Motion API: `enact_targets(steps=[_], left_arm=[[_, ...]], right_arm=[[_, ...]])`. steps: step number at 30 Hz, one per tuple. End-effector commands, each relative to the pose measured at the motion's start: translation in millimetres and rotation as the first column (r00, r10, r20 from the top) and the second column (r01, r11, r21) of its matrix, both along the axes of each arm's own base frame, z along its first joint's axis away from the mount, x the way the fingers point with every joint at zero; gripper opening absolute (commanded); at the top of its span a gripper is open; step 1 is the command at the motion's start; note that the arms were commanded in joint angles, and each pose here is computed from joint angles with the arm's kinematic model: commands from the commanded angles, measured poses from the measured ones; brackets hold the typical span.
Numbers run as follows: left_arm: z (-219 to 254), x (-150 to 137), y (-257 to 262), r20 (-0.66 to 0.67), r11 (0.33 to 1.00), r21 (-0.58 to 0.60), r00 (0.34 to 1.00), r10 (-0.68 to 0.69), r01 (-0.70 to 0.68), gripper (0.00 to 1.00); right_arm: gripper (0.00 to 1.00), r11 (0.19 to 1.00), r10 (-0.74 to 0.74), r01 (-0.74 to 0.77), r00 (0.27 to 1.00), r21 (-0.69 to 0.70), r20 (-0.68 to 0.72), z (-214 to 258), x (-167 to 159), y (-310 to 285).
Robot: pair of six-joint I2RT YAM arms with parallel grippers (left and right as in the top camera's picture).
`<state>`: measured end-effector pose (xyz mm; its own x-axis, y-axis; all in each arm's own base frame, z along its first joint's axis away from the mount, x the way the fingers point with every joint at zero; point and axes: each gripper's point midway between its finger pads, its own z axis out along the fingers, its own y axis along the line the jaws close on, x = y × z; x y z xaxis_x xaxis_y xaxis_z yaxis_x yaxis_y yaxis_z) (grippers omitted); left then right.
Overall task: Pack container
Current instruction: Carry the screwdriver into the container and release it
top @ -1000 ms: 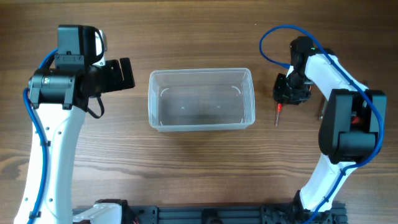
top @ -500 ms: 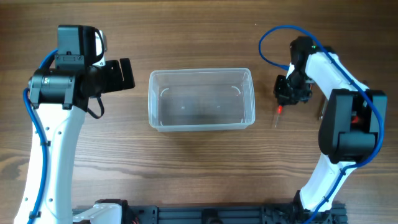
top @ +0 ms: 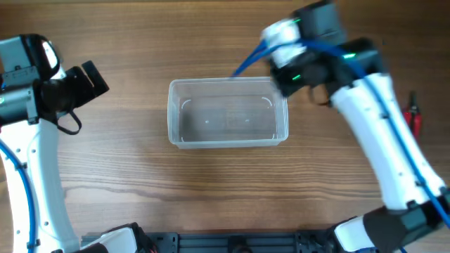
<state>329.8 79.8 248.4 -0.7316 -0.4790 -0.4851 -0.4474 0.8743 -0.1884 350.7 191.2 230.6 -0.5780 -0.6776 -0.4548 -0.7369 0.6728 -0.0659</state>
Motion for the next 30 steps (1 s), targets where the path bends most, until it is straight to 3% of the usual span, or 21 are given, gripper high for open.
enact_targets(steps=[1,4,10,11,12,13,18,22,25,26,28,30], left_arm=[[2,3,-7,0.016,0.999,-0.046,1.000,-0.010,0.011,1.00],[1,2,-7,0.012,0.999,-0.047,1.000,-0.010,0.010,1.00],[1,1,-7,0.009,0.999,-0.047,1.000,-0.010,0.011,1.00],[1,1,-7,0.009,0.999,-0.047,1.000,-0.010,0.011,1.00],[1,1,-7,0.009,0.999,-0.047,1.000,-0.010,0.011,1.00],[1,1,-7,0.009,0.999,-0.047,1.000,-0.010,0.011,1.00],[1,1,-7,0.009,0.999,-0.047,1.000,-0.010,0.010,1.00],[1,1,-7,0.009,0.999,-0.047,1.000,-0.010,0.011,1.00],[1,1,-7,0.009,0.999,-0.047,1.000,-0.010,0.010,1.00],[1,1,-7,0.009,0.999,-0.047,1.000,-0.010,0.010,1.00],[1,1,-7,0.009,0.999,-0.047,1.000,-0.010,0.010,1.00],[0,0,-7,0.005,0.999,-0.048,1.000,-0.010,0.010,1.00]], right_arm=[[0.05,0.897,0.424,-0.427,0.904,-0.111,-0.052,-49,-22,46],[0.08,0.849,0.500,-0.512,0.858,-0.127,-0.115,-88,-24,69],[0.04,0.866,0.460,-0.494,0.848,-0.078,-0.262,-170,-17,87],[0.07,0.869,0.453,-0.489,0.845,-0.070,-0.285,-178,-19,88],[0.16,0.881,0.429,-0.468,0.849,-0.065,-0.308,-185,-20,88],[0.32,0.893,0.405,-0.446,0.856,-0.065,-0.320,-188,-20,88],[0.46,0.917,0.357,-0.394,0.880,-0.059,-0.314,-178,-19,88],[0.51,0.962,0.259,-0.273,0.937,-0.027,-0.233,-110,-9,91],[0.55,0.999,0.039,-0.039,0.999,-0.017,0.008,-12,23,64],[0.70,0.992,-0.124,0.124,0.988,0.009,0.095,18,38,42],[0.88,0.887,-0.461,0.443,0.867,0.133,0.188,65,61,-11],[0.87,0.683,-0.724,0.675,0.677,0.279,0.134,89,74,-71]])
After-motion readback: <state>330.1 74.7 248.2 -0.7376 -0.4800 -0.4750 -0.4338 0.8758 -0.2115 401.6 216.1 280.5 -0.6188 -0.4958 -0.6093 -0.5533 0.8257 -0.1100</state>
